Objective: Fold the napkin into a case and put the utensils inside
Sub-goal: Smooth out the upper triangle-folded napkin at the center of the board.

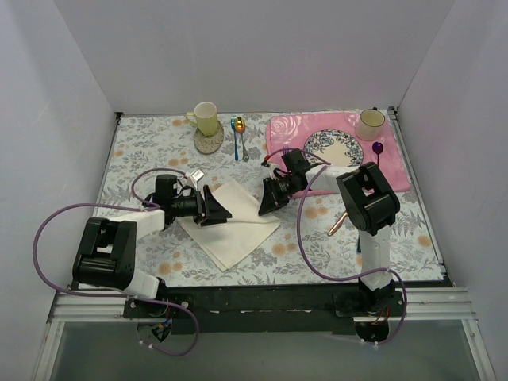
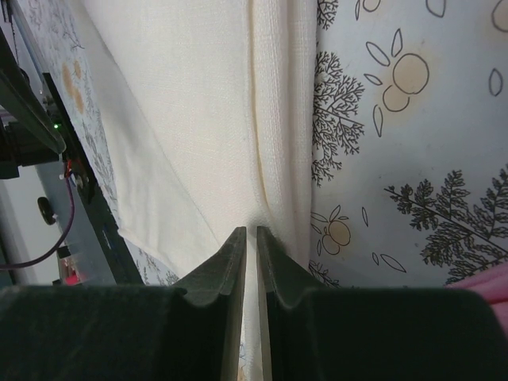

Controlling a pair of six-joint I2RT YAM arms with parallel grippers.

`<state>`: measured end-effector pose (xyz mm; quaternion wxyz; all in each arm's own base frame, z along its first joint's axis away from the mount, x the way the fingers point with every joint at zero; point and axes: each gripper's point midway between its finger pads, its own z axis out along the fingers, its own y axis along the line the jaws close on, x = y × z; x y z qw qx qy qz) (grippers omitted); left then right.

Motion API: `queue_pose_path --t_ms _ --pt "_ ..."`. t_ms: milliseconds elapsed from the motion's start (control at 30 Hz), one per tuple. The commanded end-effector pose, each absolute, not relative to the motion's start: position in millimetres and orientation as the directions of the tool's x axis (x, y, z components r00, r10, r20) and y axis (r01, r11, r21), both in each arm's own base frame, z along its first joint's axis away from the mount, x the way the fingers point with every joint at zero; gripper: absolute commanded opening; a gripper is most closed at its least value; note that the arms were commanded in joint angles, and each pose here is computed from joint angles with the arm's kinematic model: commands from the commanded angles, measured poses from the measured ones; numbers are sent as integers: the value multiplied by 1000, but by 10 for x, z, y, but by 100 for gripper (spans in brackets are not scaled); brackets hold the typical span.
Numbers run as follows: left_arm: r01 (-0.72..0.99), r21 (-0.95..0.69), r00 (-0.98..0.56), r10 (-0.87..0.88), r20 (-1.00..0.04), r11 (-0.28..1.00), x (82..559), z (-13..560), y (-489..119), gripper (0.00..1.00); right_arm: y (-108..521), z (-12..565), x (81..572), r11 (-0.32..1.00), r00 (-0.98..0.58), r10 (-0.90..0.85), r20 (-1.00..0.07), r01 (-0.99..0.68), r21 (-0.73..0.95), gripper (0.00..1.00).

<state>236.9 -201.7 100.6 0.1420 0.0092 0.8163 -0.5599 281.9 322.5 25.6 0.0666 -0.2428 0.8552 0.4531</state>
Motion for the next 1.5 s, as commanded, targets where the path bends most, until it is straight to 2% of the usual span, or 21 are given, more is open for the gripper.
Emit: queue_pose_path --t_ms 0,267,633,767,867,1067,1133,1233,1300,1433,1467 --pt "199 -925 -943 -194 -270 323 2592 1175 -2064 55 3129 114 2807 529 -867 -381 -321 -489 694 19" --pt "79 -906 -947 -253 -198 416 2707 688 -1879 55 3117 88 2798 532 -863 -393 -317 -495 687 18" --pt "-113 -899 -937 -345 -45 423 2647 247 -1494 55 3074 -11 2772 547 -863 -405 -303 -494 676 18" --pt "-178 -903 -918 -395 11 390 2632 146 -1321 55 3061 -31 2754 549 -863 -407 -299 -493 675 18" --pt "-122 -936 -936 -352 -2 329 2611 299 -1356 54 3061 -40 2756 548 -862 -409 -300 -495 675 18" --pt "53 -968 -955 -270 -121 246 2536 755 -1429 54 3079 -11 2786 543 -861 -405 -307 -497 677 18" --pt "119 -961 -949 -256 -185 251 2565 904 -1450 54 3091 9 2784 538 -859 -407 -309 -500 679 18" --pt "149 -948 -938 -264 -226 282 2640 965 -1446 53 3093 32 2778 532 -857 -409 -314 -503 681 18" --pt "131 -932 -927 -291 -235 337 2721 856 -1405 50 3098 50 2781 527 -854 -409 -321 -508 681 18" --pt "25 -922 -939 -307 -154 387 2733 535 -1366 47 3094 52 2787 527 -851 -411 -327 -514 676 18" --pt "-24 -922 -943 -314 -107 387 2712 428 -1365 47 3094 56 2790 528 -851 -410 -329 -515 675 18"
